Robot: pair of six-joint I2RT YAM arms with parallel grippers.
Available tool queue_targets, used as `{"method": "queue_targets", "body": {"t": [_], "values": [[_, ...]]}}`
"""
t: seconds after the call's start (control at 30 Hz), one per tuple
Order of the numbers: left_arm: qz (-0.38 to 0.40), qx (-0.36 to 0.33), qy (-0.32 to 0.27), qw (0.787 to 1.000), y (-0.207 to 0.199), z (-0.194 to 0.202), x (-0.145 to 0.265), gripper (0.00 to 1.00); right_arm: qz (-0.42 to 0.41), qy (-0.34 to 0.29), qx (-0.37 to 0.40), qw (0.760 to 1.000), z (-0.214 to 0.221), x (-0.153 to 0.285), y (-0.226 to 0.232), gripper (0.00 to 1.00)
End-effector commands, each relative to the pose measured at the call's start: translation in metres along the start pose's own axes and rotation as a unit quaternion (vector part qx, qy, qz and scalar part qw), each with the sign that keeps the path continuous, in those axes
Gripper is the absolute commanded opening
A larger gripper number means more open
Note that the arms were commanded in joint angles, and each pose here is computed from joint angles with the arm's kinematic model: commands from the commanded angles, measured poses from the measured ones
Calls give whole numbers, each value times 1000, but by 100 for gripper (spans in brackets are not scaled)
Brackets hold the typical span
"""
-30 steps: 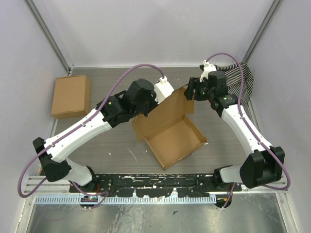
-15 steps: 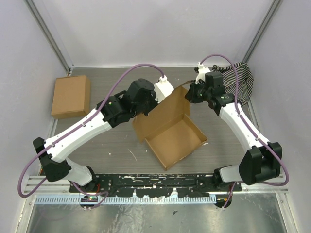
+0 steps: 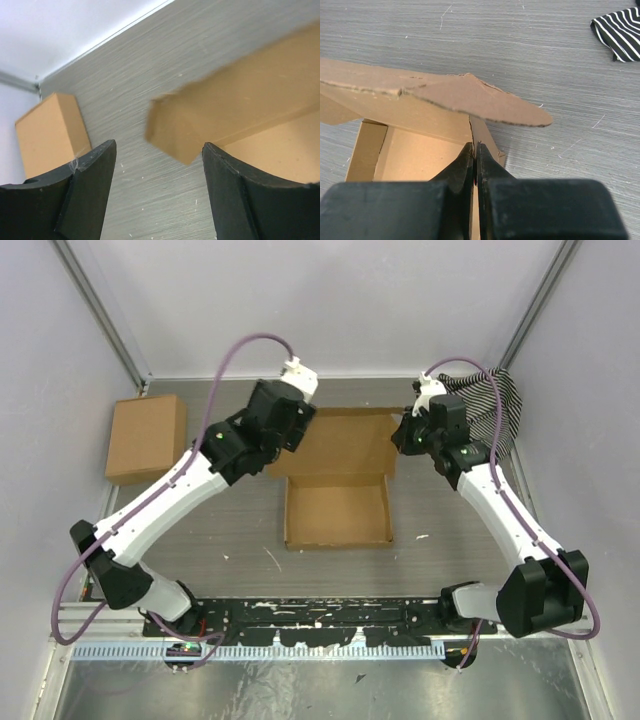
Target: Fold the paper box
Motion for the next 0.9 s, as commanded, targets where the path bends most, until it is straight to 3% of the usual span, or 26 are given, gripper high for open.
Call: {"method": "queue_targets", "body": {"t": [0.0, 0.47, 0.87], "values": [[-72, 131, 22, 989, 54, 10, -1, 75, 1, -77, -2, 997, -35, 15, 4, 5], [-45, 190, 65, 979, 40, 77, -32, 74, -9, -58, -16, 998, -27, 8, 6, 7], [-60, 231, 37, 970, 42, 70, -64, 73, -16, -44, -19, 999, -19, 3, 7, 7]]}}
Point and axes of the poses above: each gripper's point midway between its finger pads, its own x axis back along the fingers, its own y axis along the line the jaws close on, z = x × y, the point moved 2 cm from there along x, back along the fingers
